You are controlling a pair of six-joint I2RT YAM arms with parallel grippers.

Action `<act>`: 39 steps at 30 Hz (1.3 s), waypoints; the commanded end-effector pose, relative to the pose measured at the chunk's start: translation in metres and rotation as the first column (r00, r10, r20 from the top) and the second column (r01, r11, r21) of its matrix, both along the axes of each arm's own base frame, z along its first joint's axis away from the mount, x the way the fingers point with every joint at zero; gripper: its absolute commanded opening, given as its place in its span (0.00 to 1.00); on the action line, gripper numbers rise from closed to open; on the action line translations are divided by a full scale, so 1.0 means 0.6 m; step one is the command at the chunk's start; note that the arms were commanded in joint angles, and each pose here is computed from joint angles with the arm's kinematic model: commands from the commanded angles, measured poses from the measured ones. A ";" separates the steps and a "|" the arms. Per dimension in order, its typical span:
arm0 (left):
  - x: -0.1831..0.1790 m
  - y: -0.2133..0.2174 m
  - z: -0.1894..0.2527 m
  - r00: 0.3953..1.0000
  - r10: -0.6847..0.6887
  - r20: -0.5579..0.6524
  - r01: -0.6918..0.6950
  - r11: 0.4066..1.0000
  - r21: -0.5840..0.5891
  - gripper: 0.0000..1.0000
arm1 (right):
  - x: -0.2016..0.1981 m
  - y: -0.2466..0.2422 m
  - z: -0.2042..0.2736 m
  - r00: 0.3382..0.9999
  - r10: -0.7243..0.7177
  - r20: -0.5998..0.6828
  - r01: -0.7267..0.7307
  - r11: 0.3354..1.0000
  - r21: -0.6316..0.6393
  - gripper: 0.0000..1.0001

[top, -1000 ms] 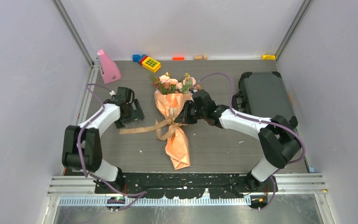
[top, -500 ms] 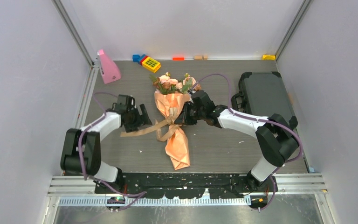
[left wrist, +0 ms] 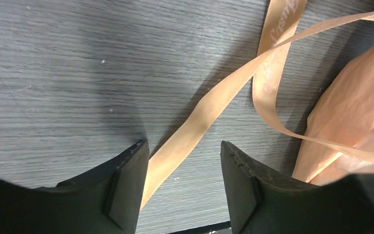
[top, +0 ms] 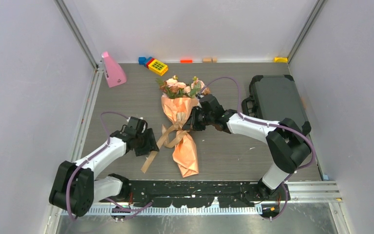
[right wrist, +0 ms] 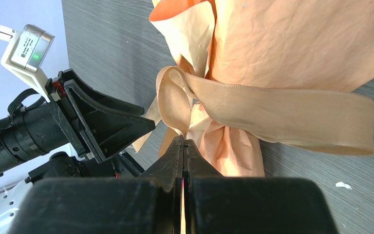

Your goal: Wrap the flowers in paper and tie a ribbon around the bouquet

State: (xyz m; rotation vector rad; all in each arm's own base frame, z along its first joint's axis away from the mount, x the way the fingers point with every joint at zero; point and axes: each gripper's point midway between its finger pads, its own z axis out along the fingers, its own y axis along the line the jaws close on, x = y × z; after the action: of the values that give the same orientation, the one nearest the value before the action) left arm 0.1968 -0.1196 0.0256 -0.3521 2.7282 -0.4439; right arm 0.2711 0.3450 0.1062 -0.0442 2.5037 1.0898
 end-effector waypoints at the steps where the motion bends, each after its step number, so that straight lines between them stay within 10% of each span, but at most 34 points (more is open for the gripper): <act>1: -0.015 0.009 -0.030 0.998 0.002 -0.067 0.001 0.999 0.053 0.56 | 0.017 0.017 0.026 0.999 0.018 0.042 -0.019 0.999 0.036 0.01; 15: -0.034 -0.001 -0.066 0.975 -0.082 -0.208 0.165 0.892 0.422 0.43 | 0.020 0.015 0.039 0.998 0.006 0.056 -0.009 0.999 0.040 0.01; 21: -0.045 0.001 -0.073 0.967 -0.068 -0.244 0.184 0.851 0.492 0.01 | 0.022 0.012 0.041 0.998 -0.001 0.064 -0.001 0.999 0.035 0.01; 39: -0.066 -0.011 0.133 0.984 -0.147 0.104 0.122 0.968 0.220 0.00 | 0.067 0.038 0.144 0.973 -0.053 0.227 0.044 0.998 0.041 0.01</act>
State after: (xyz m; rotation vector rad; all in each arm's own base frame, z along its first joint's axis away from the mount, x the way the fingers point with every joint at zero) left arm 0.1774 -0.1332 0.0981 -0.1370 2.6242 -0.1772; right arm 0.2948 0.3585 0.1421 -0.0750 2.4186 1.0320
